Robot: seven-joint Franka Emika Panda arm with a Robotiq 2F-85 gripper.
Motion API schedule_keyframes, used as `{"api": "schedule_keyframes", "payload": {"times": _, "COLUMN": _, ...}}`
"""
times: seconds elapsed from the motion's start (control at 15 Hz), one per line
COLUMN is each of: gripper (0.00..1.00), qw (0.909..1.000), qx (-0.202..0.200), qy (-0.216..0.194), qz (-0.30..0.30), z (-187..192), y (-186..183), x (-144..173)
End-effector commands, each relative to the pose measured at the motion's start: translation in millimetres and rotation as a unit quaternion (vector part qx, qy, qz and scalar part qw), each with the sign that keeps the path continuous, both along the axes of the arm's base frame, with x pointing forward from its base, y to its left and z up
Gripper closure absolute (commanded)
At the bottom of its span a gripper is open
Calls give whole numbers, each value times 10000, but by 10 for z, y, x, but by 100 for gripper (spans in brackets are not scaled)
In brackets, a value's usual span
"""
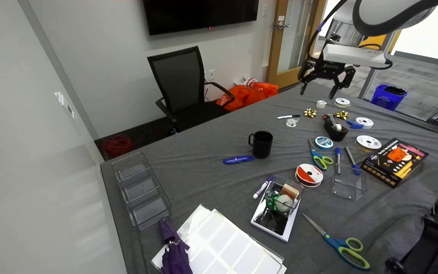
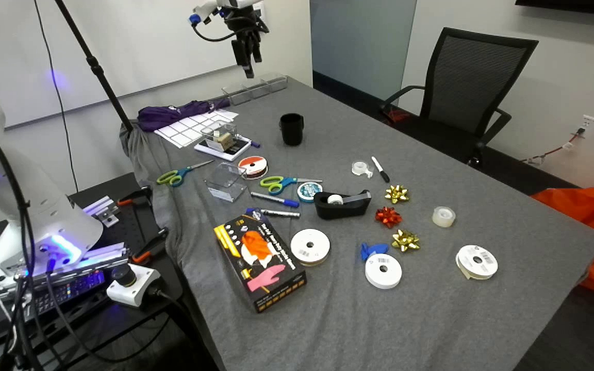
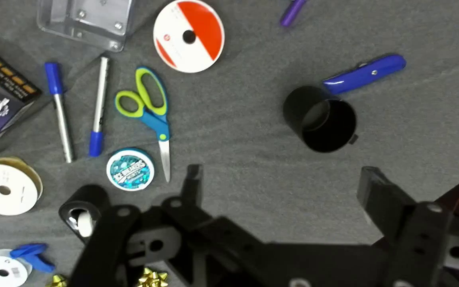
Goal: Put the black object on top of the black box.
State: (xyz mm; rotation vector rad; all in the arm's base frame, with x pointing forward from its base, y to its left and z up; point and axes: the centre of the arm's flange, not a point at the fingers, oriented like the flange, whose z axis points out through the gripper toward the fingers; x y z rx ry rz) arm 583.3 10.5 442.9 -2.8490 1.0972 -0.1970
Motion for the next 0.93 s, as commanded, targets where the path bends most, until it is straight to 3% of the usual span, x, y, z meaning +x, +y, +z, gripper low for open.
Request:
{"api": "schedule_keyframes", "payload": {"times": 0.0, "gripper": 0, "qw": 9989, "qx": -35, "qy": 278, "qz": 371, "z": -168, "y": -747, "x": 148}}
{"api": "schedule_keyframes", "payload": {"times": 0.4, "gripper": 0, "qw": 9895, "qx": -339, "qy": 253, "qz": 1381, "z": -423, "y": -1546, "x": 294}}
{"api": "schedule_keyframes", "payload": {"times": 0.67, "gripper": 0, "qw": 9714, "qx": -840, "qy": -251, "qz": 2207, "z": -647, "y": -1717, "x": 522}}
{"api": "schedule_keyframes", "payload": {"times": 0.73, "gripper": 0, "qw": 9806, "qx": -671, "qy": -64, "qz": 1842, "z": -521, "y": -1594, "x": 338}}
{"api": "schedule_keyframes", "payload": {"times": 0.87, "gripper": 0, "qw": 9756, "qx": -785, "qy": -160, "qz": 2046, "z": -630, "y": -1633, "x": 426}}
